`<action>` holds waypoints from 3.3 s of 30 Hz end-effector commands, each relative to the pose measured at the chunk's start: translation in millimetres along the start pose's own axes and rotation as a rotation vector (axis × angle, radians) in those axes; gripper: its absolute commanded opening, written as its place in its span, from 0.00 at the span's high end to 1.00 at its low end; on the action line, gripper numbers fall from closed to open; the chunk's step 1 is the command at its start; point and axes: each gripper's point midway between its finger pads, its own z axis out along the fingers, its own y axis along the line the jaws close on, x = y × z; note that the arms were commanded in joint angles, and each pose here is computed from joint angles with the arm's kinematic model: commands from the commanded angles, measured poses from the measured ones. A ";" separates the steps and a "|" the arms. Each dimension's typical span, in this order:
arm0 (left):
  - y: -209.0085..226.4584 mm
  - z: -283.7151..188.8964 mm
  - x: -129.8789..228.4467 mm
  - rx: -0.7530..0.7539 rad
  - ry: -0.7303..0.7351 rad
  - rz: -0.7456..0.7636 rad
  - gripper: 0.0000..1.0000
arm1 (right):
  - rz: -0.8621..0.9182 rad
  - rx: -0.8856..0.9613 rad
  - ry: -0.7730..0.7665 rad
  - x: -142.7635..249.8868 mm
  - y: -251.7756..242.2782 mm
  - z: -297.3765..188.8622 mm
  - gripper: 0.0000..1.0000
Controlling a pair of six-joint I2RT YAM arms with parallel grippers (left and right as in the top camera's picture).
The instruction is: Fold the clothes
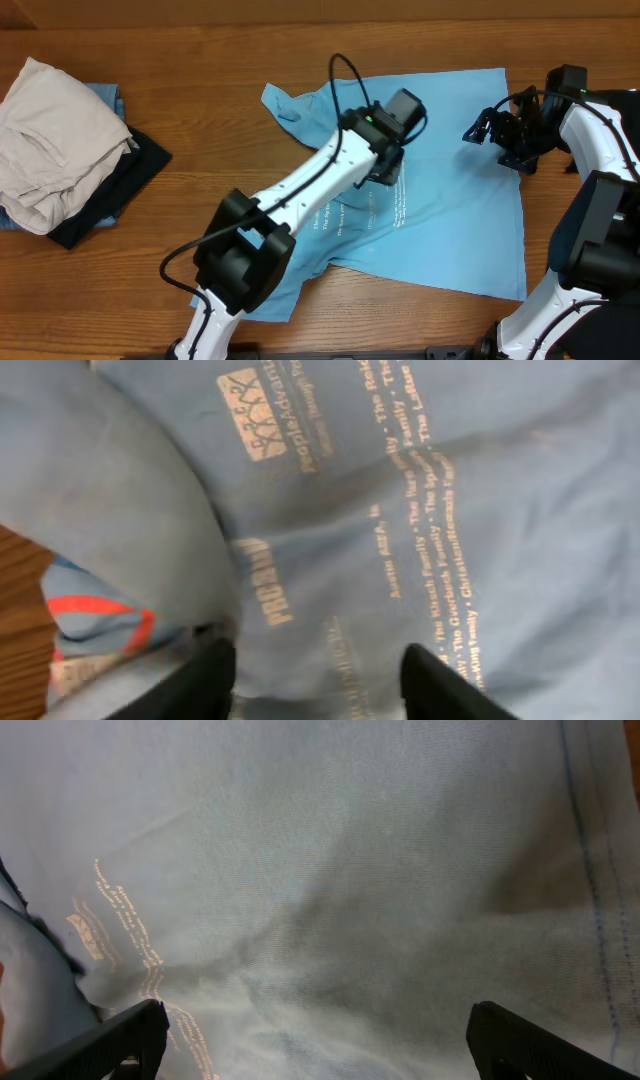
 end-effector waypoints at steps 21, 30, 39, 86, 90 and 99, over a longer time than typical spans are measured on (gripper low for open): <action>131.6 4.3 80.6 0.301 0.530 -0.080 0.30 | -0.017 -0.015 -0.038 -7.1 9.0 -12.0 0.00; 135.2 30.3 119.9 0.306 0.597 -0.057 0.60 | -0.016 -0.015 -0.038 -7.1 9.0 -12.0 0.00; 118.7 5.5 109.4 0.261 0.636 -0.132 0.96 | -0.016 -0.015 -0.038 -7.1 9.0 -12.0 0.00; 49.9 26.9 14.1 -0.019 0.132 -0.035 0.60 | -0.017 -0.015 -0.038 -7.1 9.0 -12.0 0.00; 57.3 27.6 6.8 -0.064 0.096 -0.021 0.59 | -0.016 -0.015 -0.038 -7.1 9.0 -12.0 0.00; 54.7 48.3 2.5 -0.059 0.083 -0.019 0.55 | -0.017 -0.015 -0.038 -7.1 9.0 -12.0 0.00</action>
